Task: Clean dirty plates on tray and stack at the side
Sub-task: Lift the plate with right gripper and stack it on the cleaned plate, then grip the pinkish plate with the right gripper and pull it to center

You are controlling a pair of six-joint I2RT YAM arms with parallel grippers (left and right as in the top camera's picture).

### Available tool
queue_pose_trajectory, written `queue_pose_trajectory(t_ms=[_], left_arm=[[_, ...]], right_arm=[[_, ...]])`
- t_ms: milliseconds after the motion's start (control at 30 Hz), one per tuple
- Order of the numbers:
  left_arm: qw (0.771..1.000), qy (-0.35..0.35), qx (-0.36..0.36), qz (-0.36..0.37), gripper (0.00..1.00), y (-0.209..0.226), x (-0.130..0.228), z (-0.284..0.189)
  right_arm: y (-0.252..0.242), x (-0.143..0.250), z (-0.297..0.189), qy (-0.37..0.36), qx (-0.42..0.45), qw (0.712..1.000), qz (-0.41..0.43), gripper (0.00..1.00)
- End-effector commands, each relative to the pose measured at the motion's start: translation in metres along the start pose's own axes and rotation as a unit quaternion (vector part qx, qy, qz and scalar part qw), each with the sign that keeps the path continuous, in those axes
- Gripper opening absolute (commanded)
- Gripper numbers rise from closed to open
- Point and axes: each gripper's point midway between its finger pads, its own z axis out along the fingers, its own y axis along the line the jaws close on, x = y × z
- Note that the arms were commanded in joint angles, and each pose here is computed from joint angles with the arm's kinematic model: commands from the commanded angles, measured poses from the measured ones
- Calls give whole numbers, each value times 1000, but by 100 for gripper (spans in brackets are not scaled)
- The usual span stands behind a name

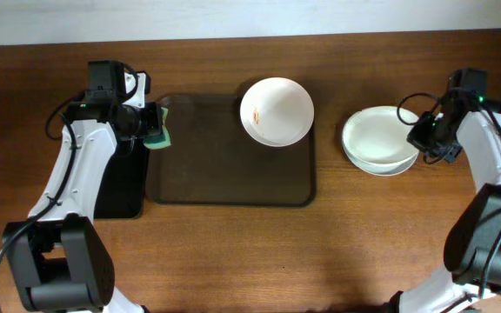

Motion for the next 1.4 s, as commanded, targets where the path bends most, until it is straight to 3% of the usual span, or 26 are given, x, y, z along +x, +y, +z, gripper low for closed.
queue_pose_trajectory(t_ms=[0, 33, 67, 167, 267, 300, 333, 433, 533, 867, 933, 1033, 1200, 1233, 1300, 1367], left_arm=[[1000, -2, 7, 5, 1, -3, -3, 1], [1000, -2, 7, 5, 1, -3, -3, 1], [1000, -2, 7, 5, 1, -3, -3, 1], [1000, -2, 7, 5, 1, -3, -3, 1], [1000, -2, 7, 5, 1, -3, -3, 1], [1000, -2, 7, 5, 1, -3, -3, 1], [1000, -2, 7, 5, 1, -2, -3, 1], [1000, -2, 7, 5, 1, -2, -3, 1], [1000, -1, 7, 4, 1, -2, -2, 1], [1000, 10, 5, 2, 1, 1, 2, 12], [1000, 7, 5, 3, 1, 1, 0, 13], [1000, 6, 5, 3, 1, 1, 0, 13], [1000, 6, 5, 3, 1, 1, 0, 13], [1000, 6, 5, 3, 1, 1, 0, 13], [1000, 6, 5, 3, 1, 1, 0, 13], [1000, 6, 5, 3, 1, 1, 0, 13]], right_arm=[[-1, -5, 6, -11, 2, 1000, 5, 48], [3, -9, 5, -17, -8, 1000, 5, 65], [21, -14, -4, -18, -48, 998, -21, 72], [87, -30, -64, -55, -143, 985, -84, 75], [160, -7, -91, -61, -205, 968, -130, 67], [185, 12, -86, -47, -211, 968, -126, 58], [196, 31, -73, -30, -192, 976, -98, 33], [235, 83, -34, -2, -151, 984, -95, 32], [249, 110, -3, 8, -116, 989, -89, 32], [244, 136, 52, 64, -80, 991, -88, 34], [245, 145, 57, 83, -82, 989, -90, 28], [250, 173, 64, 126, -86, 983, -105, 4], [272, 240, 44, 193, -122, 953, -198, 4], [276, 241, 34, 185, -133, 950, -213, 5], [289, 228, 8, 151, -176, 926, -298, 39], [300, 204, -13, 114, -205, 912, -336, 54]])
